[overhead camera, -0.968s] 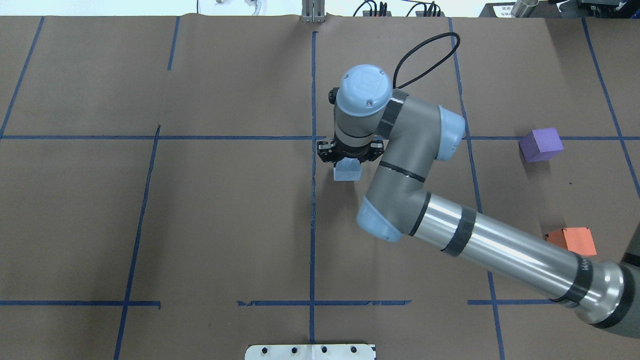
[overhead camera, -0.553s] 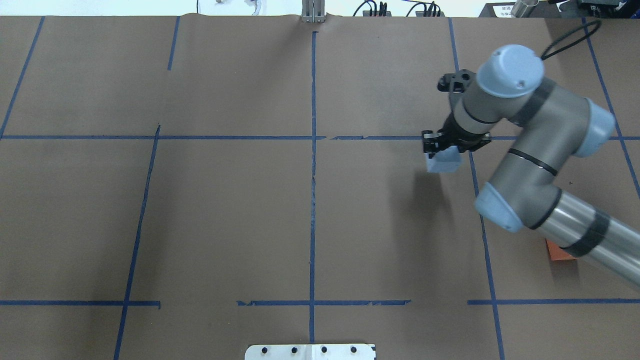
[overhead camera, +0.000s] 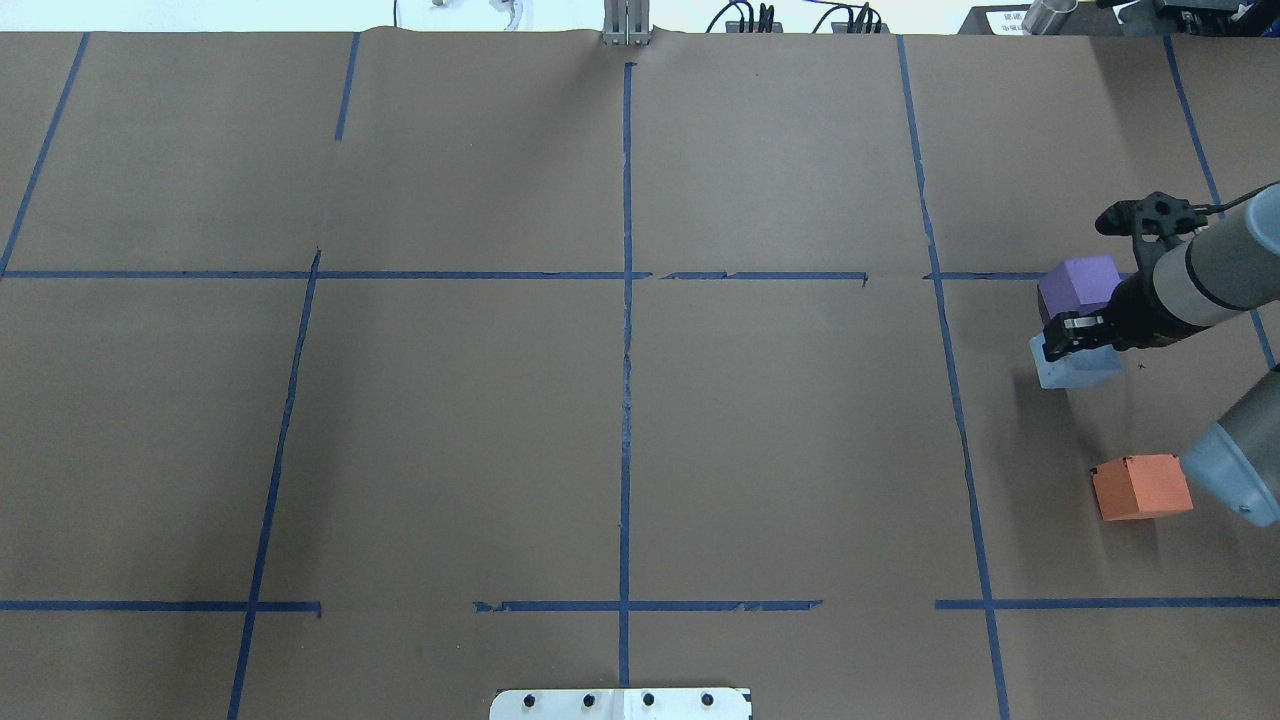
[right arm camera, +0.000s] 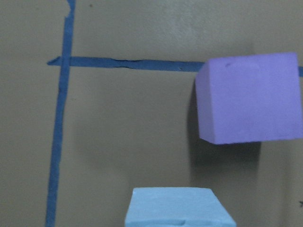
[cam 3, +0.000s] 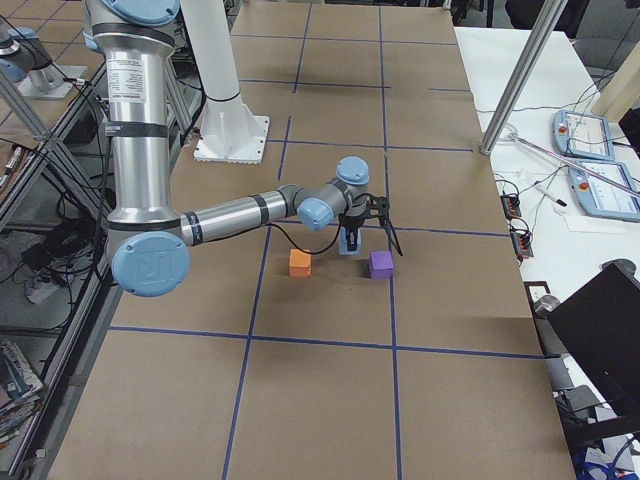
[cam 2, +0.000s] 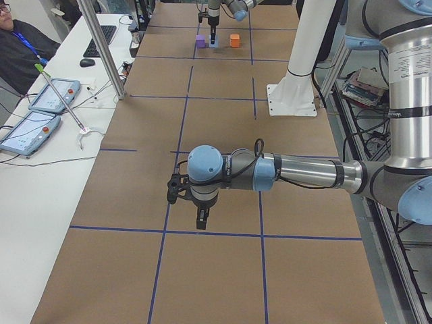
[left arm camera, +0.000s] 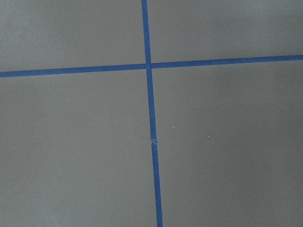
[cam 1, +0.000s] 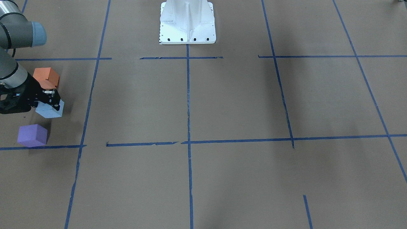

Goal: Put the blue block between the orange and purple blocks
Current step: 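Carry the cube with the right gripper into the gap between purple and orange cubes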

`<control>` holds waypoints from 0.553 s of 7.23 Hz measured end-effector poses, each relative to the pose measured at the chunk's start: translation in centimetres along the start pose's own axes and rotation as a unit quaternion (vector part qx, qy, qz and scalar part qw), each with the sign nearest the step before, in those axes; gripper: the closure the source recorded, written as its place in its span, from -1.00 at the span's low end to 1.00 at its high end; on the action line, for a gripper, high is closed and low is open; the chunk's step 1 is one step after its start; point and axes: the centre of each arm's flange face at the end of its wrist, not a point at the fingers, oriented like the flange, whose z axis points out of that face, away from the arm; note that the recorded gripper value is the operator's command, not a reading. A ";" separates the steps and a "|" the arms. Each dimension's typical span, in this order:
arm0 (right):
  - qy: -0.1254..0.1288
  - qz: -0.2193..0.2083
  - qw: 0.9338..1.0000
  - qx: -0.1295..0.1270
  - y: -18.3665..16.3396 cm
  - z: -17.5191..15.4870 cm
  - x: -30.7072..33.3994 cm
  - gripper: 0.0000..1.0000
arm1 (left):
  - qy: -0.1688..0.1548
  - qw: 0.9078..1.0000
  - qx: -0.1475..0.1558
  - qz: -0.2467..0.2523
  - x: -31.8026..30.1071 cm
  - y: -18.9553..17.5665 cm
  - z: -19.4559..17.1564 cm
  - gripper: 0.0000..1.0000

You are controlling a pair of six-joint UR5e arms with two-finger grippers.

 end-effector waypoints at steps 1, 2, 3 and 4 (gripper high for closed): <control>0.006 0.001 1.000 -0.005 0.7 0.5 1.5 -1.00 | 0.000 1.000 0.000 0.000 0.0 0.0 0.0 -1.00; 0.010 0.001 1.000 -0.009 1.0 0.9 2.2 -1.00 | 0.000 1.000 0.000 0.000 0.0 0.0 0.0 -1.00; 0.011 0.001 1.000 -0.010 1.0 1.1 2.4 -1.00 | 0.000 1.000 0.001 0.000 0.1 -0.1 -0.1 -1.00; 0.010 0.002 1.000 -0.008 0.8 0.8 2.6 -1.00 | 0.000 1.000 0.001 0.000 0.1 -0.1 -0.1 -1.00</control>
